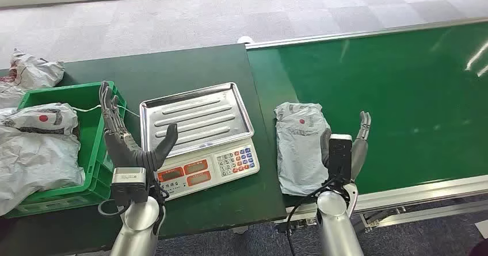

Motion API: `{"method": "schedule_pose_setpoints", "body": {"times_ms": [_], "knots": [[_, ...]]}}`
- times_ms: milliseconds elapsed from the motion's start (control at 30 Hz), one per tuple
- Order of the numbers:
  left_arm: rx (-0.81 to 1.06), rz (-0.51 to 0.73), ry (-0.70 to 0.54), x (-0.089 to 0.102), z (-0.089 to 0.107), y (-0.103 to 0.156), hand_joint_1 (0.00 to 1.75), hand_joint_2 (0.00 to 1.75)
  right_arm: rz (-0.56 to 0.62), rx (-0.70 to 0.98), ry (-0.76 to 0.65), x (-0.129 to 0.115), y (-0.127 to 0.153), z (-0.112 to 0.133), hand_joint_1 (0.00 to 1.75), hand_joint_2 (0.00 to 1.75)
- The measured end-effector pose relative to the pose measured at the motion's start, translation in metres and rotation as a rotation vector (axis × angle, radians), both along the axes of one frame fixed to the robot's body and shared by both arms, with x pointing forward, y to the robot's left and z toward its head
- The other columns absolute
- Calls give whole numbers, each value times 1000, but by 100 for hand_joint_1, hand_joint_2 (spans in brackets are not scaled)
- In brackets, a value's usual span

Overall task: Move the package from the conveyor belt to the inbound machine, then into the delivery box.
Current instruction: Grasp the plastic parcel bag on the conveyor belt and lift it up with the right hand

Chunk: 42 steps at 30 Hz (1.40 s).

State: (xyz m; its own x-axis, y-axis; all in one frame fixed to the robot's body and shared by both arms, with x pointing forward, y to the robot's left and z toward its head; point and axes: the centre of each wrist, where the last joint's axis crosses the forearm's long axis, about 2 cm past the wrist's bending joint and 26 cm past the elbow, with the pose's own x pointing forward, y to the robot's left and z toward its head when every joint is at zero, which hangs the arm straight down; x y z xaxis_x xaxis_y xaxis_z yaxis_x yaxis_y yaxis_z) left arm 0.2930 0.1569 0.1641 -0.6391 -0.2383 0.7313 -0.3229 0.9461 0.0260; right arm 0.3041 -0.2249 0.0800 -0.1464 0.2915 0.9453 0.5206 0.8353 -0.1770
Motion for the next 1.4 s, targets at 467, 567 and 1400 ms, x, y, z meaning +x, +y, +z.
{"method": "schedule_pose_setpoints", "body": {"times_ms": [467,567,1400], "knots": [[-3,20,18,-9,-7,3,0,175,80,-63,214,16,12,-21,0,175],[-9,21,21,-11,-10,4,0,175,162,-108,285,18,19,-24,0,175],[-9,11,28,-17,-13,9,0,175,213,-309,495,18,36,-29,0,175]]}}
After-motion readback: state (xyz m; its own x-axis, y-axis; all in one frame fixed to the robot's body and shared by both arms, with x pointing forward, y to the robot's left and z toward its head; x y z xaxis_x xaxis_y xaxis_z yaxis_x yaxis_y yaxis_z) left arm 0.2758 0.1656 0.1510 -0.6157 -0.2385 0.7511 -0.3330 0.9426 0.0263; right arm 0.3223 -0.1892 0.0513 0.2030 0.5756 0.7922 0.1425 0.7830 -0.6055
